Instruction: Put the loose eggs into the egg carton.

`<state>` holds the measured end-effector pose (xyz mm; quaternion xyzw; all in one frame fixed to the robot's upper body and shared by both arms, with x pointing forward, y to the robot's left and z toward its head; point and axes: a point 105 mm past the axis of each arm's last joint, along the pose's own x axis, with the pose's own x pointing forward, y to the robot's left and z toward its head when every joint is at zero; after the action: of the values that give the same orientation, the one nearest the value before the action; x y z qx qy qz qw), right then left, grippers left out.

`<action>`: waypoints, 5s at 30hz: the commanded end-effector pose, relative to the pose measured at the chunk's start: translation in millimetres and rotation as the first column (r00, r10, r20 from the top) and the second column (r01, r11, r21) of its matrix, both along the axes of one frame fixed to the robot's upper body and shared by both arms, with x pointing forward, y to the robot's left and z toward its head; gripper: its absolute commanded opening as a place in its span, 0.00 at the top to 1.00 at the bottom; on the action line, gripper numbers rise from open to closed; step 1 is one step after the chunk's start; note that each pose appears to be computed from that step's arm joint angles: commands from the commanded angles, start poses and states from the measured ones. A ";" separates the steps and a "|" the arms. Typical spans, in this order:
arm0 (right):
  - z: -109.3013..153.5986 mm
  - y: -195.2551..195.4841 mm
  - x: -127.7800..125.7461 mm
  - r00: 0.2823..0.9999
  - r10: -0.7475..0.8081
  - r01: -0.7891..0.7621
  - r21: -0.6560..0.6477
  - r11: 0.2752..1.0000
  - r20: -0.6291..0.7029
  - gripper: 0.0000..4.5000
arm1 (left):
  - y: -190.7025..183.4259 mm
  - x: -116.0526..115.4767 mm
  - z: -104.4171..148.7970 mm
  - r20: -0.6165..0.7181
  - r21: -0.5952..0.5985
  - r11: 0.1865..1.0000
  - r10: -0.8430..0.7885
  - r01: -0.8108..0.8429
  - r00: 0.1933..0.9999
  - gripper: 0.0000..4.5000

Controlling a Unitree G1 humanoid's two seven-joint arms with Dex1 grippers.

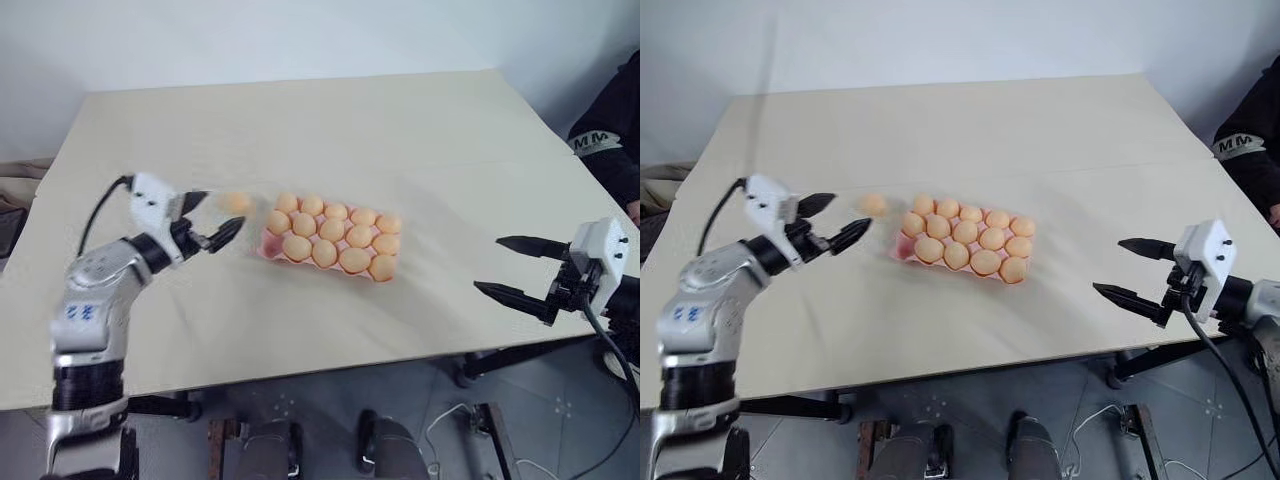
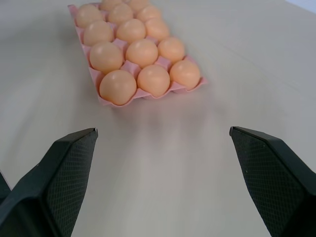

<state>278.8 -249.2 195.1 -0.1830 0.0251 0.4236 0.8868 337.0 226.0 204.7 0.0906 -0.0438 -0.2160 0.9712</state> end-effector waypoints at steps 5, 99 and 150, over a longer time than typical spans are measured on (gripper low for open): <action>10.8 1.2 8.3 0.999 0.050 -0.049 -0.043 0.998 0.022 0.00 | 34.5 -41.7 -5.8 0.051 -0.071 0.964 0.258 -0.254 0.965 0.00; 6.8 14.2 5.8 0.999 0.013 -0.011 -0.041 0.999 0.030 0.00 | -59.8 55.0 2.5 -0.197 0.063 0.836 -0.525 0.545 0.828 0.47; 12.0 -0.4 5.6 0.997 0.075 -0.073 -0.077 0.994 0.013 0.00 | 51.8 -40.1 20.4 -0.249 0.166 0.878 -0.404 0.450 0.880 0.00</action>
<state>285.3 -251.0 197.3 -0.2058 0.0419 0.4494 0.8683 306.2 277.0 209.0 0.1382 0.0877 -0.4259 0.8898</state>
